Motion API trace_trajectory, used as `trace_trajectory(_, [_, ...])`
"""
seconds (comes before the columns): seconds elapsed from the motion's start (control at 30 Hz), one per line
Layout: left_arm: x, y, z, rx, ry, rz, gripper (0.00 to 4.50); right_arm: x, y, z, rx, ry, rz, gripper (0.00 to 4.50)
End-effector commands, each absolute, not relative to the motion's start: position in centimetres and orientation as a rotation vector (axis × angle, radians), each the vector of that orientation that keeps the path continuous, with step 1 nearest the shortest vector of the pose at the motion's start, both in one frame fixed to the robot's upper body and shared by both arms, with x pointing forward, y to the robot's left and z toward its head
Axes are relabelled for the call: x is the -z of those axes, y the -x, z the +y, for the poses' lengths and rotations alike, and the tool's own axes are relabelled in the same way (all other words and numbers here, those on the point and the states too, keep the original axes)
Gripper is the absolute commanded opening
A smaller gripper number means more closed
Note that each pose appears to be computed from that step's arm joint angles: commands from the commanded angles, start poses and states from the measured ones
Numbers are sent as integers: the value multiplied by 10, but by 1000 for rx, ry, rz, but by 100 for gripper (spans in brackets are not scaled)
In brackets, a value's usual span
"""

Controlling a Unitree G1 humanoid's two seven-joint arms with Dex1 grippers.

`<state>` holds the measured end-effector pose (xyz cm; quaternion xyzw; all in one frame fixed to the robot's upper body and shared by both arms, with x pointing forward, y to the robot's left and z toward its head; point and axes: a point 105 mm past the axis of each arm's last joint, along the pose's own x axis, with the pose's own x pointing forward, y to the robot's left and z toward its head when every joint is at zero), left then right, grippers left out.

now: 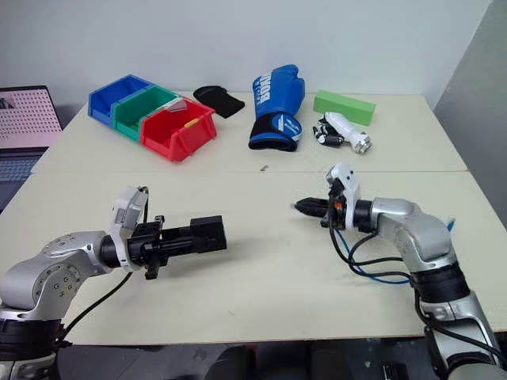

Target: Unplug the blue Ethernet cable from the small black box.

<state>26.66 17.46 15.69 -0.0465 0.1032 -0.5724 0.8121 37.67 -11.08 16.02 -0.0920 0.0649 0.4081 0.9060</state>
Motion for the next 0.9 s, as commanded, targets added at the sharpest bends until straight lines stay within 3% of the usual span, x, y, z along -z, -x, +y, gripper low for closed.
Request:
trace_trajectory(0.03, [-164,-267,172,1197,63,169,79,-155,-413,-141,-560,331,46,0])
trace_trajectory(0.07, [-164,-267,170,1196,64,167,79,-150,-416,-144,-531,341,51,0])
trace_trajectory(0.13, [-163,-268,169,1177,54,162,79,-141,-419,-146,-514,348,64,69])
trace_trajectory(0.2, [-162,-270,170,1154,51,166,79,-138,-418,-146,-530,330,66,107])
trace_trajectory(0.4, [-160,-288,184,1002,39,134,79,-166,-406,-150,-619,303,-2,243])
trace_trajectory(0.47, [-159,-303,194,885,15,97,79,-180,-397,-147,-678,305,-40,282])
trace_trajectory(0.6, [-155,-335,227,572,-81,7,79,-200,-346,-108,-1044,312,-73,373])
trace_trajectory(0.67, [-153,-343,240,455,-103,-35,79,-208,-328,-91,-1143,351,-95,387])
trace_trajectory(0.9, [-144,-354,295,34,-230,-195,79,-222,-304,-40,-1321,424,-129,387])
